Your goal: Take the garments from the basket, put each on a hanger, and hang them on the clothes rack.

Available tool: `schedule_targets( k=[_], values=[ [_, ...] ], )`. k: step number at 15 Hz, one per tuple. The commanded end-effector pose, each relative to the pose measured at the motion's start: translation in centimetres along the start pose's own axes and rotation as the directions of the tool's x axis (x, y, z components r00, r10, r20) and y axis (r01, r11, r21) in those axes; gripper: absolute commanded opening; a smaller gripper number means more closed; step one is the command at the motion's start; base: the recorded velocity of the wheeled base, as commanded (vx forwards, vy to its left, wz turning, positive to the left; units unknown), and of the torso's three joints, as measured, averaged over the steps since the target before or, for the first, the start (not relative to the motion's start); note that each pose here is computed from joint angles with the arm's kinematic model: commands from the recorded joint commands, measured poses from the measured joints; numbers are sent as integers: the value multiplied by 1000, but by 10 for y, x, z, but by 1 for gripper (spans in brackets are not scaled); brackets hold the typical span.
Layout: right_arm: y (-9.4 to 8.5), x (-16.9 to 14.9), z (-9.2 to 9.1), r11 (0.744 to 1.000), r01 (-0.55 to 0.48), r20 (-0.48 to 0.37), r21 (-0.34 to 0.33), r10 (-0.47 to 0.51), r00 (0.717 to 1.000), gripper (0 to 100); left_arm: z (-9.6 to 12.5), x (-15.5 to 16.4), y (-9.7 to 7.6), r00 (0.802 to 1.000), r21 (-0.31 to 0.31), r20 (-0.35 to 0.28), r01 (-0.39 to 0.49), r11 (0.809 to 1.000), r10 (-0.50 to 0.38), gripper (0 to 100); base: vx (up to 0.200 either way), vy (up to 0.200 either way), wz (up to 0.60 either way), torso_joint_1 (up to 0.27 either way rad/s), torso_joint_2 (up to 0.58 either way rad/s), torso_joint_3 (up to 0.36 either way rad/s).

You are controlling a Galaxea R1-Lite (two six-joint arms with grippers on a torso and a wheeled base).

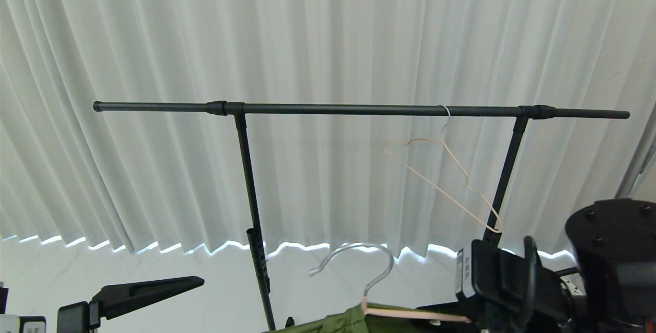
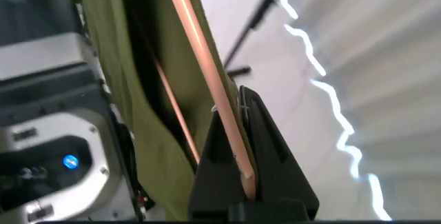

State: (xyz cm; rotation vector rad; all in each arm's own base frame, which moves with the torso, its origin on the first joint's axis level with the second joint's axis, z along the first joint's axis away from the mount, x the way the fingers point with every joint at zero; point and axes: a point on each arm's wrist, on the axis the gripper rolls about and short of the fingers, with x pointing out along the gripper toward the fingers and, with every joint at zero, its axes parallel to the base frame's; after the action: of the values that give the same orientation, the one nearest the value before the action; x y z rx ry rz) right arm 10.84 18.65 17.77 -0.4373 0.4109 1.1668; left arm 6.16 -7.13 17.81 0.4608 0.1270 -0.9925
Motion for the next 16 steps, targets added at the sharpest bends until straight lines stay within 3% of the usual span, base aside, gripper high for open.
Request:
schedule_targets(
  k=[1,3,7,11,16],
  values=[
    [-11,-29,-3,997,74,27,33,-75,997,0,-3,1,-1,1000,-3,-14,-2,1000,2,100,0,0,0,0,0,0],
    [-14,-44,-8,994,99,9,46,-99,995,0,-11,2,1,998,-15,-52,-27,1000,26,100,0,0,0,0,0,0],
    [-11,-58,-14,993,109,5,48,-109,994,0,-36,11,7,973,-69,-213,-109,992,92,100,0,0,0,0,0,0],
    [-10,-57,-13,994,101,13,41,-101,995,0,-45,28,9,950,-105,-310,-83,991,47,100,0,0,0,0,0,0],
    [-9,-57,-13,995,94,15,37,-95,995,0,-51,31,7,940,-117,-341,-68,991,24,100,0,0,0,0,0,0]
  ],
)
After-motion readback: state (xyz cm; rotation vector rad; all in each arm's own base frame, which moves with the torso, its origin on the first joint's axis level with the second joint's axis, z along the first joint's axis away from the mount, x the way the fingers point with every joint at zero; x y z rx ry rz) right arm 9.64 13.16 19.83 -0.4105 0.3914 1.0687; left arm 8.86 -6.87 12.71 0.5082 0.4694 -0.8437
